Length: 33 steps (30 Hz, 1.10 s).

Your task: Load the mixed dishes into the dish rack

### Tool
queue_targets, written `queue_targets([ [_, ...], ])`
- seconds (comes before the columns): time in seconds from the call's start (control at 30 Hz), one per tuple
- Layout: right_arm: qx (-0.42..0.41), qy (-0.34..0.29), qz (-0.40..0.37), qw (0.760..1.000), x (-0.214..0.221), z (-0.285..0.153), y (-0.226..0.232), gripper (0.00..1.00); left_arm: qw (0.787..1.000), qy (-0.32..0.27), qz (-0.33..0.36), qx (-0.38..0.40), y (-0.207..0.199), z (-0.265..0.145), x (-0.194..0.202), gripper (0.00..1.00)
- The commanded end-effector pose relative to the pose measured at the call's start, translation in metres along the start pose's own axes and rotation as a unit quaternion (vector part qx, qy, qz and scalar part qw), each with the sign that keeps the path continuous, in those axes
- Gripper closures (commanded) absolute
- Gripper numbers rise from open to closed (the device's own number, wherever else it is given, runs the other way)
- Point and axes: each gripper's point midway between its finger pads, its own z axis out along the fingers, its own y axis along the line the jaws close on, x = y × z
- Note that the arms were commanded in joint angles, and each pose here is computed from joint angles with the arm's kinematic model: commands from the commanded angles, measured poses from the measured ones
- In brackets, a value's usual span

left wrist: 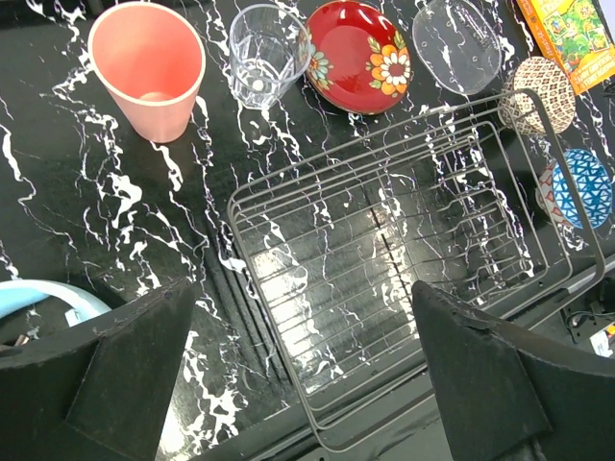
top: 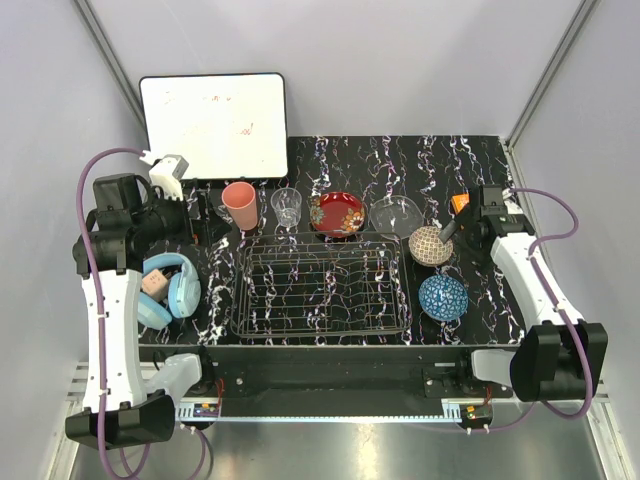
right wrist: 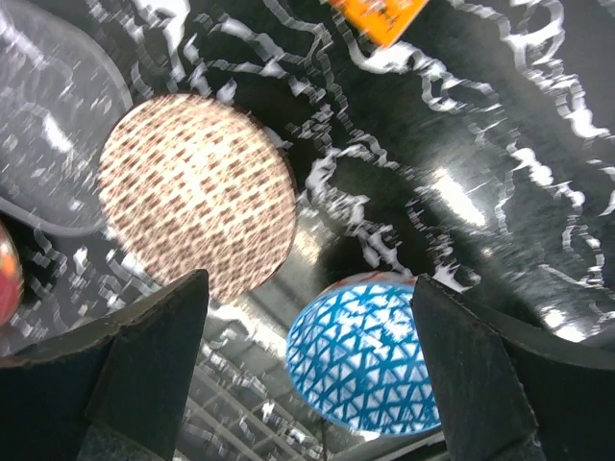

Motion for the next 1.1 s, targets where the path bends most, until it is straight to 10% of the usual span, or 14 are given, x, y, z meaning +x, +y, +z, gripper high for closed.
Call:
queue_targets([
  [0.0,0.044,-0.042,0.010,0.998,-0.018,0.011,-0.011,0.07,1.000,-0.022,-0.007,0.008,-0.010,-0.008,-0.013,0.01],
  [0.87,-0.003,0.000,-0.017,1.000,0.014,0.096,0.012,0.32,0.999,-0.034,-0.014,-0.005,-0.008,-0.010,-0.008,0.01],
  [1.07,-0.002,0.006,-0.019,1.000,0.020,0.102,0.010,0.62,0.999,-0.035,-0.007,-0.006,-0.008,-0.011,-0.005,0.01],
])
